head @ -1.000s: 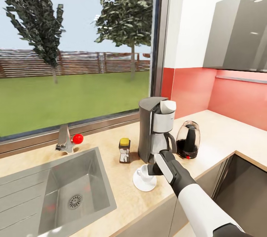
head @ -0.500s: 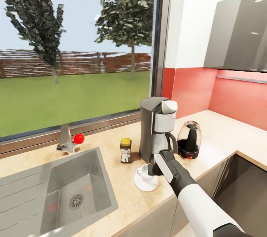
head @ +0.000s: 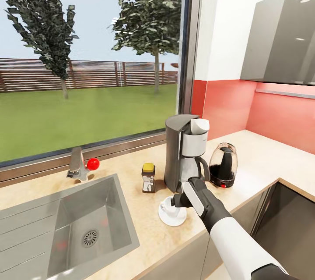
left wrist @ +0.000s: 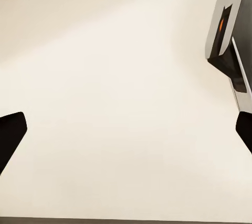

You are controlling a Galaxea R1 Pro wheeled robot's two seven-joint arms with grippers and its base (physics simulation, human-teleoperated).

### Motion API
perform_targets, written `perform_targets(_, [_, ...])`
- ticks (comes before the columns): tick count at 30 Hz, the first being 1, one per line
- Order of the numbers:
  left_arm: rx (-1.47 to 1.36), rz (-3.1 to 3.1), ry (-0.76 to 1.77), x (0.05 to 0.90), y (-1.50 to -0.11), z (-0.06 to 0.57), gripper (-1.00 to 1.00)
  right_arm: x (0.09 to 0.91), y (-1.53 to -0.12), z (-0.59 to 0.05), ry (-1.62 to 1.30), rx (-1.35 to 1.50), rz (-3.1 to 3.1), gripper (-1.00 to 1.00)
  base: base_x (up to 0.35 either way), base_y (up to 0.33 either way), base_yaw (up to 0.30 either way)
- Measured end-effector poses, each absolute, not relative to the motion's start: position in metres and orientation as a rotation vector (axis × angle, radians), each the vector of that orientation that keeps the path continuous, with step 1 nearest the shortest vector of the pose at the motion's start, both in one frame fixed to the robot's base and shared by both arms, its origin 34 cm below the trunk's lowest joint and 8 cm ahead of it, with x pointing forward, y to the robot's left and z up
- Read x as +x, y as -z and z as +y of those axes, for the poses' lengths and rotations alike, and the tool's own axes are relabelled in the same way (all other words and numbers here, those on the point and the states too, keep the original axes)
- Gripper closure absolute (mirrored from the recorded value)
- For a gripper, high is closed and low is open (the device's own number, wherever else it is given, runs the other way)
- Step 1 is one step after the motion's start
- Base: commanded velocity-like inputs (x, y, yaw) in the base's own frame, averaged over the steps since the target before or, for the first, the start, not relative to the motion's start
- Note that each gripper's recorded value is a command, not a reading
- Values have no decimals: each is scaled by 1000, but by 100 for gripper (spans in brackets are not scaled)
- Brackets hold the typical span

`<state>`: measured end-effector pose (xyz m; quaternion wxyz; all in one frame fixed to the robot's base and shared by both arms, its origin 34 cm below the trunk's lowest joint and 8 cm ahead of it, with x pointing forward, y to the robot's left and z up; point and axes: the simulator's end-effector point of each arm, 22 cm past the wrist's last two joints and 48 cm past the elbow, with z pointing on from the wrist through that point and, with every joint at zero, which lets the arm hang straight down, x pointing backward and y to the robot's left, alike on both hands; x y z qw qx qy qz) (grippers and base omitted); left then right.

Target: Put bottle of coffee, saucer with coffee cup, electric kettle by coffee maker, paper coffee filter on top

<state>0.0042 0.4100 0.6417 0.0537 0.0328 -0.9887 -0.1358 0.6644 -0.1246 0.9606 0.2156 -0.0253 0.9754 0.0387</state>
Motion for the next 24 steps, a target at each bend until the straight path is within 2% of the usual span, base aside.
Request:
perform_targets(12, [100,-3004,413,4,-642,410,-100,667,-966,-122,-114,-71,2688,-100,0,0,0])
perform_targets(24, [94,-3005,412,5,-642,410,-100,704,-1054,-109,-174,-74,2460,-100,0,0,0])
